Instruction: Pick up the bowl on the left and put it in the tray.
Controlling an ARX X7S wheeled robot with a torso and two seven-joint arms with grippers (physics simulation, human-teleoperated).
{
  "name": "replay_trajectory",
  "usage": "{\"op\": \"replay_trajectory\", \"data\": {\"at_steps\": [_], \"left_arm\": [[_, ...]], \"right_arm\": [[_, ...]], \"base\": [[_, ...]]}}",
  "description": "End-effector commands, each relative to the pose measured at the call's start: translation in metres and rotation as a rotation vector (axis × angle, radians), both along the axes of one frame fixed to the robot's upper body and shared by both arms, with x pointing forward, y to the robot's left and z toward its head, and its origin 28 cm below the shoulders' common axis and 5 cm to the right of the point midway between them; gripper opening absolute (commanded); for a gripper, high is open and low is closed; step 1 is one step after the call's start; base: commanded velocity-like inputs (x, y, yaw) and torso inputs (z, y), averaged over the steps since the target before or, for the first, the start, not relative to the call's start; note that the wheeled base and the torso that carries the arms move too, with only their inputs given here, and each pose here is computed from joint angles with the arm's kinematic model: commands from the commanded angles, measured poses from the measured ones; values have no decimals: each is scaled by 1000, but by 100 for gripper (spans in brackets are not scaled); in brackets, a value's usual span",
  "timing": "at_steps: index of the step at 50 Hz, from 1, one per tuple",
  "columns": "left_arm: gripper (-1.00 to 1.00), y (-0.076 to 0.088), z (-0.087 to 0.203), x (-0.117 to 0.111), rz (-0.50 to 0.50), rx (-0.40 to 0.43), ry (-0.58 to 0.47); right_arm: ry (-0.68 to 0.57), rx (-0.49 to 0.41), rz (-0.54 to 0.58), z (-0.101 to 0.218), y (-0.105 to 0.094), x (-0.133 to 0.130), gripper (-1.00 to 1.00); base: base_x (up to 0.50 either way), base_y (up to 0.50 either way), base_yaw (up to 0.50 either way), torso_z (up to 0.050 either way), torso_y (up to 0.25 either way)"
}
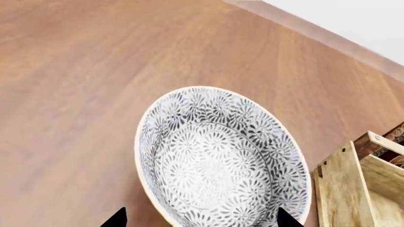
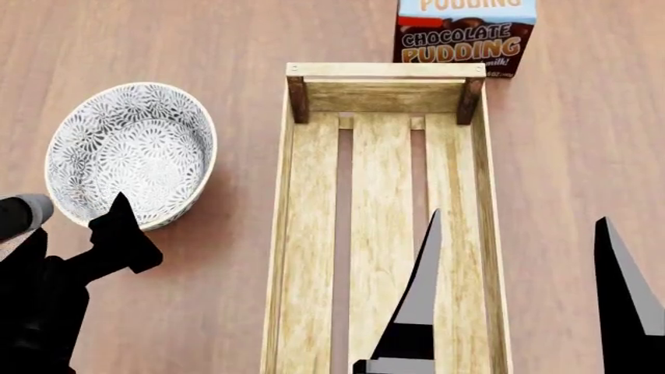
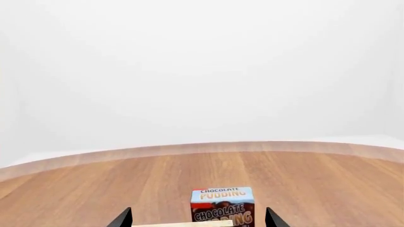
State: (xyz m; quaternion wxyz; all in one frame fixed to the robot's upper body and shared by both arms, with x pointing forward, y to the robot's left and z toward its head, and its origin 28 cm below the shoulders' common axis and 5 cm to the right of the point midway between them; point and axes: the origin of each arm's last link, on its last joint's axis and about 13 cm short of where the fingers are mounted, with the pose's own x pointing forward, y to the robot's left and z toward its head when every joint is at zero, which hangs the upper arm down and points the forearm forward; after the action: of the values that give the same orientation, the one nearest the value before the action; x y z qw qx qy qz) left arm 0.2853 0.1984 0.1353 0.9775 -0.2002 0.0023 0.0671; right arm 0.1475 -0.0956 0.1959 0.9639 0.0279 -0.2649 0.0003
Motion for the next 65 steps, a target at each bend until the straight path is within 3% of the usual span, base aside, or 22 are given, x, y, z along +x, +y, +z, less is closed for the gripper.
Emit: {"op": "replay_trajectory", "data": {"at_steps": [1, 22, 47, 65], "left_arm": [[100, -1, -6, 8, -19, -88, 9], [100, 5, -12, 17, 2, -188, 35], [100, 0, 3, 37, -6, -208, 41], [100, 1, -2, 52, 15, -218, 66]], "right_arm": [[-41, 6, 8, 4, 1, 1, 100], [-41, 7, 11, 3, 1, 1, 100], [-43, 15, 7, 4, -1, 1, 100], [-44, 16, 13, 4, 0, 1, 100]], "base": [[0, 0, 0, 0, 0], [0, 0, 0, 0, 0], [0, 0, 0, 0, 0], [0, 0, 0, 0, 0]]}}
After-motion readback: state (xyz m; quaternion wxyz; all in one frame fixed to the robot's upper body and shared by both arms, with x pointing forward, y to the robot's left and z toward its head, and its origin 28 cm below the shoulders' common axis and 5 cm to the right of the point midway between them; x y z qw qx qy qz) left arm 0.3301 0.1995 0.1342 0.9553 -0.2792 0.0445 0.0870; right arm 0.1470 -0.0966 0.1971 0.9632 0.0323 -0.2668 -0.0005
